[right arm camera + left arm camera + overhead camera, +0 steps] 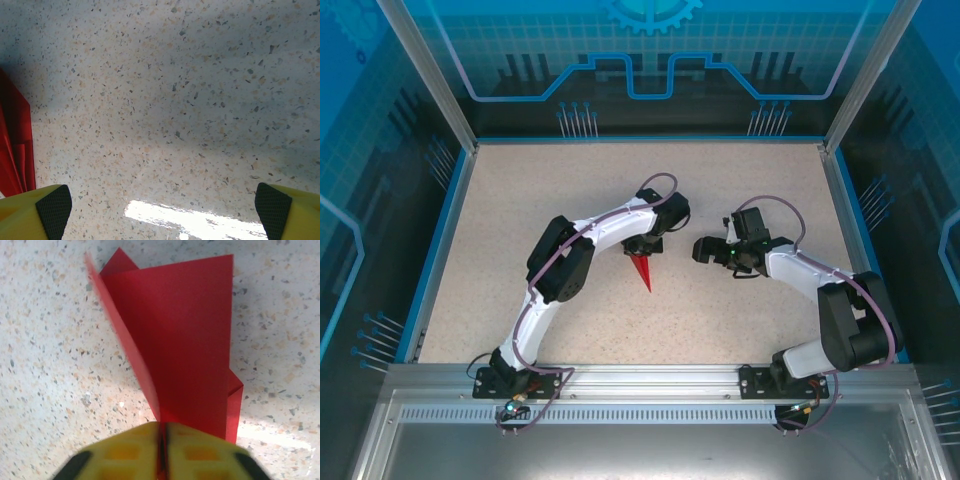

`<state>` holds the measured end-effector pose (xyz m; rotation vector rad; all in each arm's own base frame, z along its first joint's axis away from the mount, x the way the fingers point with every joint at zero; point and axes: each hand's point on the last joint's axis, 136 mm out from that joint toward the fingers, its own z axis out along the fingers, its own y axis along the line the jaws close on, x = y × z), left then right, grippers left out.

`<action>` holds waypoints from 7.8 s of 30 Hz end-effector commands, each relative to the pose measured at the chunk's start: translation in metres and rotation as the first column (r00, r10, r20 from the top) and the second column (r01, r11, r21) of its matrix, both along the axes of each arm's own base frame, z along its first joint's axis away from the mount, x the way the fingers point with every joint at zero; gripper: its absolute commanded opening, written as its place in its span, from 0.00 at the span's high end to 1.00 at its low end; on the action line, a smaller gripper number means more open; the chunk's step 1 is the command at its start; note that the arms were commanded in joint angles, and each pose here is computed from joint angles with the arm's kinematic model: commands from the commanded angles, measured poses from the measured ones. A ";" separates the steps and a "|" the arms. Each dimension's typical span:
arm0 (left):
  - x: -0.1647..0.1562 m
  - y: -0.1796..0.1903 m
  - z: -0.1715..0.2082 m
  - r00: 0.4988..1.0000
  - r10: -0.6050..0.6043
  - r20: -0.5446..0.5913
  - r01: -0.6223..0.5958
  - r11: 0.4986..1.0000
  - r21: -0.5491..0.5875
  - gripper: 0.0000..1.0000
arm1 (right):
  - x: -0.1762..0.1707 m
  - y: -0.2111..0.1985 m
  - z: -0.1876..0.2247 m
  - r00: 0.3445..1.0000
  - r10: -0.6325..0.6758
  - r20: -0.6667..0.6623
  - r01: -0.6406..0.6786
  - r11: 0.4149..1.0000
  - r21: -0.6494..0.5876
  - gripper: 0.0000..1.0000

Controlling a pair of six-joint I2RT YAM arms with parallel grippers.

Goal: Fold a paper plane with a square sheet of paper (pick it up from the middle)
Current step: Turn over a paper plane at the center of the table, then move the paper plane to the top-center of the table.

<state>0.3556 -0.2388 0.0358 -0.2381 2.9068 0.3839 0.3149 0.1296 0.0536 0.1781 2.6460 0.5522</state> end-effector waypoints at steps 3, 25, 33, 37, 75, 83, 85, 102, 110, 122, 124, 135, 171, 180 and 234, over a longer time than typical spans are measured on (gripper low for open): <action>0.006 0.004 0.036 0.996 0.009 0.094 -0.005 0.999 -0.044 1.00 | 0.001 -0.004 0.006 1.000 0.005 0.019 -0.005 1.000 0.019 0.02; -0.005 -0.060 0.042 0.944 0.093 0.316 0.210 0.567 -0.796 1.00 | -0.015 0.074 0.063 0.966 0.222 0.134 -0.248 0.939 0.238 0.33; -0.021 -0.046 0.000 0.950 0.132 0.282 0.164 0.559 -0.813 1.00 | -0.025 0.128 0.039 0.955 0.296 0.032 -0.296 0.936 0.191 0.57; -0.026 -0.041 -0.005 0.948 0.139 0.286 0.162 0.564 -0.810 1.00 | -0.026 0.151 0.035 0.943 0.332 0.006 -0.328 0.931 0.159 0.61; -0.030 -0.038 -0.013 0.949 0.160 0.270 0.142 0.548 -0.825 1.00 | -0.035 0.139 -0.014 0.943 0.287 -0.169 -0.279 0.958 0.069 0.48; -0.029 -0.041 -0.006 0.949 0.169 0.267 0.154 0.490 -0.858 1.00 | -0.045 0.139 -0.012 0.937 0.304 -0.172 -0.290 0.952 0.104 0.50; -0.029 -0.044 -0.001 0.948 0.164 0.271 0.167 0.469 -0.867 1.00 | -0.047 0.139 -0.012 0.936 0.308 -0.171 -0.292 0.950 0.113 0.51; -0.030 -0.053 0.004 0.952 0.138 0.272 0.190 0.431 -0.882 1.00 | -0.041 0.132 -0.019 0.948 0.265 -0.177 -0.259 0.964 0.059 0.66; -0.030 -0.053 0.005 0.952 0.138 0.272 0.190 0.430 -0.883 1.00 | -0.038 0.128 -0.026 0.950 0.241 -0.197 -0.241 0.970 0.022 0.78; -0.031 -0.049 0.006 0.953 0.145 0.264 0.176 0.443 -0.879 0.89 | -0.034 0.128 -0.030 0.947 0.237 -0.217 -0.243 0.970 -0.001 0.89; -0.030 -0.044 0.010 0.950 0.156 0.269 0.172 0.456 -0.873 0.78 | -0.033 0.123 -0.027 0.949 0.235 -0.209 -0.246 0.969 -0.030 0.93; -0.028 0.030 0.035 0.912 0.259 0.318 0.058 0.687 -0.724 0.24 | -0.023 0.085 -0.020 0.951 0.227 -0.210 -0.279 0.923 -0.263 0.91; -0.040 0.081 0.028 0.914 0.260 0.312 -0.077 0.866 -0.495 0.01 | -0.033 0.075 -0.079 0.950 0.145 -0.277 -0.273 0.815 -0.511 0.88; -0.043 0.091 0.031 0.911 0.265 0.316 -0.098 0.883 -0.459 0.01 | 0.019 0.115 -0.015 0.970 0.209 -0.126 -0.241 0.894 -0.378 0.90; -0.025 0.160 0.118 0.834 0.222 0.505 -0.161 0.973 -0.162 0.01 | 0.117 0.101 0.159 0.966 0.080 0.245 -0.005 0.956 -0.294 0.21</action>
